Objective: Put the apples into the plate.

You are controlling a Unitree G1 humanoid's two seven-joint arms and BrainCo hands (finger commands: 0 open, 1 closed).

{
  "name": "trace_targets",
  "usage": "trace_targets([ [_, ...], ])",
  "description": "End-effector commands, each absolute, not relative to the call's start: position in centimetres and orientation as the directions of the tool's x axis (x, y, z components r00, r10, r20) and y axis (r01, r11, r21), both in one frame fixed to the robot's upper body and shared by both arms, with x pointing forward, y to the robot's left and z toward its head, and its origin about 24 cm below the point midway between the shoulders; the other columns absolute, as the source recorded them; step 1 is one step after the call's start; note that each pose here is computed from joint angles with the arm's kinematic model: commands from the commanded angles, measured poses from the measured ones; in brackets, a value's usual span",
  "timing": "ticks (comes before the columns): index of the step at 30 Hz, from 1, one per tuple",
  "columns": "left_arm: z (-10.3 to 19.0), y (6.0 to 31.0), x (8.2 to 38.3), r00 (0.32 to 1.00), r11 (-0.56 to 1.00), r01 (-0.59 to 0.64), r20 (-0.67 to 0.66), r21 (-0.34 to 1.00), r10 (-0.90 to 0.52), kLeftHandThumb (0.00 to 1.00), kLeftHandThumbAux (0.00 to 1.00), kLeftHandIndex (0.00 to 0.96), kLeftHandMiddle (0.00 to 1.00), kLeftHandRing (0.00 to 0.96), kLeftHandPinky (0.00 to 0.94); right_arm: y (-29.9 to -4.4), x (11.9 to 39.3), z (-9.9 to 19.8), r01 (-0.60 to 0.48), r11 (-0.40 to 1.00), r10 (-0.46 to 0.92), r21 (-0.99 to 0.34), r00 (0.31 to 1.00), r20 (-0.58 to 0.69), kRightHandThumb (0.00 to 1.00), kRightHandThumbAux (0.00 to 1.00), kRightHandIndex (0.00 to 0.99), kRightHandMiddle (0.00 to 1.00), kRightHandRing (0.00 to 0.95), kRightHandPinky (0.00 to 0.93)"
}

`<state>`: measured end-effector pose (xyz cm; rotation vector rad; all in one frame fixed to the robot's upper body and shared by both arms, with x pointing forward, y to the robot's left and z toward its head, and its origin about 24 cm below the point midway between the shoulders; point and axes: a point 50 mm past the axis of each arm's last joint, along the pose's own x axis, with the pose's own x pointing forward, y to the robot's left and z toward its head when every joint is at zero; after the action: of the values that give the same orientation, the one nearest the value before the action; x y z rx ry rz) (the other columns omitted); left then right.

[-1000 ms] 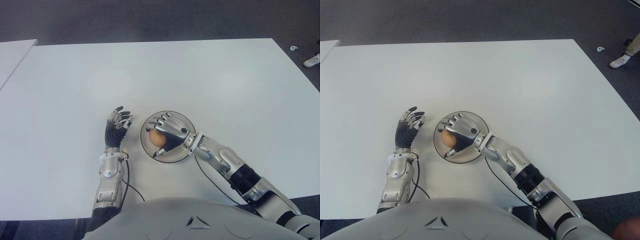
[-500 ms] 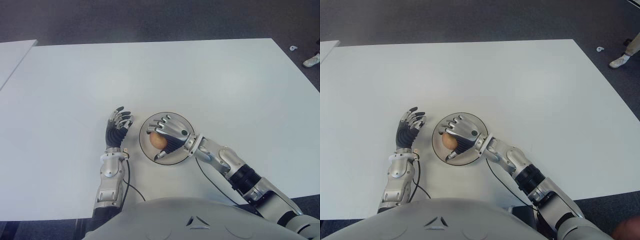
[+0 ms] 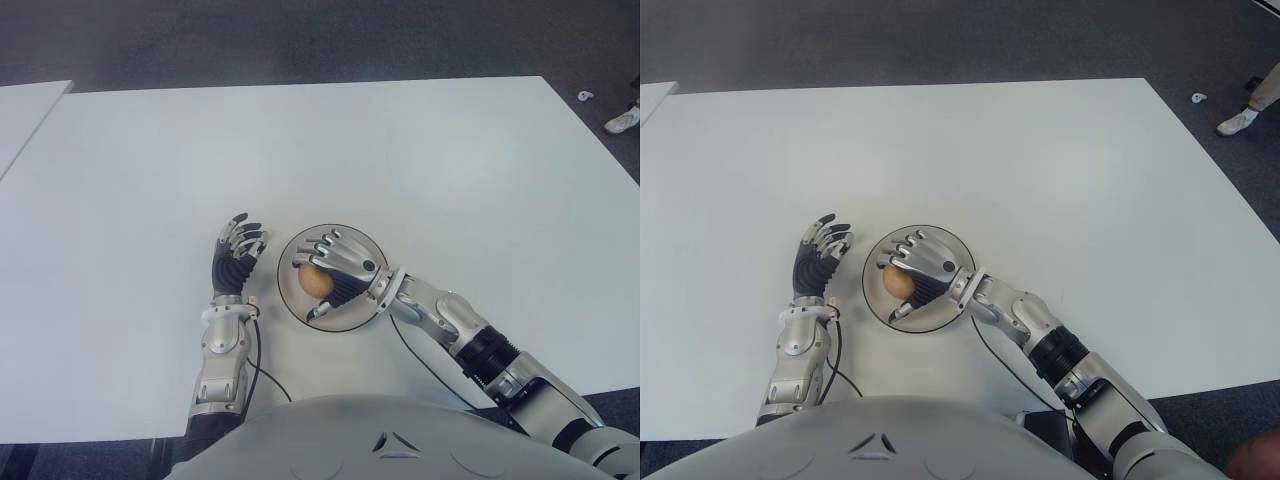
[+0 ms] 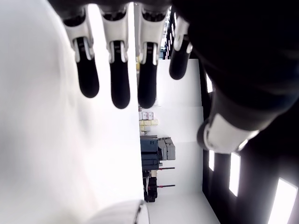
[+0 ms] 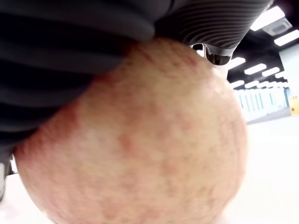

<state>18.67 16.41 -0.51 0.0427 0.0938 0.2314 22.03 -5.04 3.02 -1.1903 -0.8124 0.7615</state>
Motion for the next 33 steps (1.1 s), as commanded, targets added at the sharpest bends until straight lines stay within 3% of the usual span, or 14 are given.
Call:
trace_targets([
  [1, -0.8, 16.3, 18.6, 0.967, 0.972, -0.228, -0.103, 0.062, 0.233, 0.261, 0.685, 0.204, 0.332, 0.339, 0.342, -5.5, 21.9, 1.7, -0.105, 0.148, 0.85, -0.983, 0.522, 0.072, 0.852, 0.674, 0.402, 0.533, 0.81, 0.791],
  [9, -0.8, 16.5, 18.5, 0.968, 0.973, -0.223, -0.099, 0.062, 0.229, 0.262, 0.68, 0.199, 0.333, 0.34, 0.341, -5.6, 22.1, 1.7, -0.114, 0.152, 0.836, -0.982, 0.545, 0.066, 0.852, 0.675, 0.4, 0.533, 0.797, 0.778],
  [14, -0.8, 16.6, 18.5, 0.972, 0.976, -0.212, -0.089, 0.046, 0.216, 0.264, 0.7, 0.208, 0.335, 0.343, 0.341, -5.6, 22.3, 3.4, -0.133, 0.193, 0.818, -0.972, 0.569, 0.084, 0.853, 0.675, 0.399, 0.532, 0.785, 0.781],
  [20, -0.9, 16.7, 18.5, 0.97, 0.975, -0.218, -0.096, 0.053, 0.222, 0.251, 0.699, 0.209, 0.335, 0.339, 0.328, -5.7, 22.2, 3.3, -0.198, 0.224, 0.81, -0.954, 0.583, 0.07, 0.843, 0.674, 0.4, 0.552, 0.663, 0.576],
  [21, -0.9, 16.7, 18.5, 0.97, 0.974, -0.219, -0.096, 0.055, 0.223, 0.25, 0.698, 0.21, 0.335, 0.339, 0.332, -5.7, 22.2, 3.3, -0.202, 0.227, 0.809, -0.953, 0.584, 0.068, 0.786, 0.688, 0.404, 0.483, 0.543, 0.483],
  [22, -0.9, 16.7, 18.6, 0.97, 0.974, -0.22, -0.096, 0.057, 0.224, 0.25, 0.698, 0.21, 0.335, 0.339, 0.334, -5.8, 22.2, 3.3, -0.207, 0.224, 0.808, -0.952, 0.585, 0.063, 0.766, 0.693, 0.406, 0.459, 0.5, 0.449],
  [23, -0.9, 16.7, 18.6, 0.97, 0.974, -0.22, -0.096, 0.059, 0.225, 0.251, 0.696, 0.21, 0.335, 0.339, 0.336, -5.8, 22.2, 3.3, -0.211, 0.222, 0.808, -0.952, 0.586, 0.058, 0.634, 0.633, 0.316, 0.366, 0.388, 0.359],
  [27, -0.9, 16.6, 18.6, 0.971, 0.975, -0.217, -0.092, 0.057, 0.221, 0.251, 0.691, 0.202, 0.334, 0.339, 0.334, -6.2, 22.4, 3.3, -0.232, 0.183, 0.813, -0.955, 0.582, 0.014, 0.297, 0.543, 0.112, 0.123, 0.125, 0.138],
  [30, -0.9, 16.6, 18.6, 0.973, 0.976, -0.212, -0.084, 0.052, 0.216, 0.247, 0.689, 0.196, 0.333, 0.338, 0.331, -6.5, 22.4, 3.5, -0.228, 0.161, 0.821, -0.96, 0.572, 0.002, 0.148, 0.5, 0.041, 0.04, 0.04, 0.053],
  [33, -0.8, 16.7, 18.7, 0.975, 0.977, -0.206, -0.073, 0.046, 0.209, 0.24, 0.692, 0.197, 0.332, 0.338, 0.331, -6.9, 22.4, 3.7, -0.212, 0.138, 0.832, -0.967, 0.555, -0.003, 0.071, 0.453, 0.013, 0.013, 0.013, 0.017],
])
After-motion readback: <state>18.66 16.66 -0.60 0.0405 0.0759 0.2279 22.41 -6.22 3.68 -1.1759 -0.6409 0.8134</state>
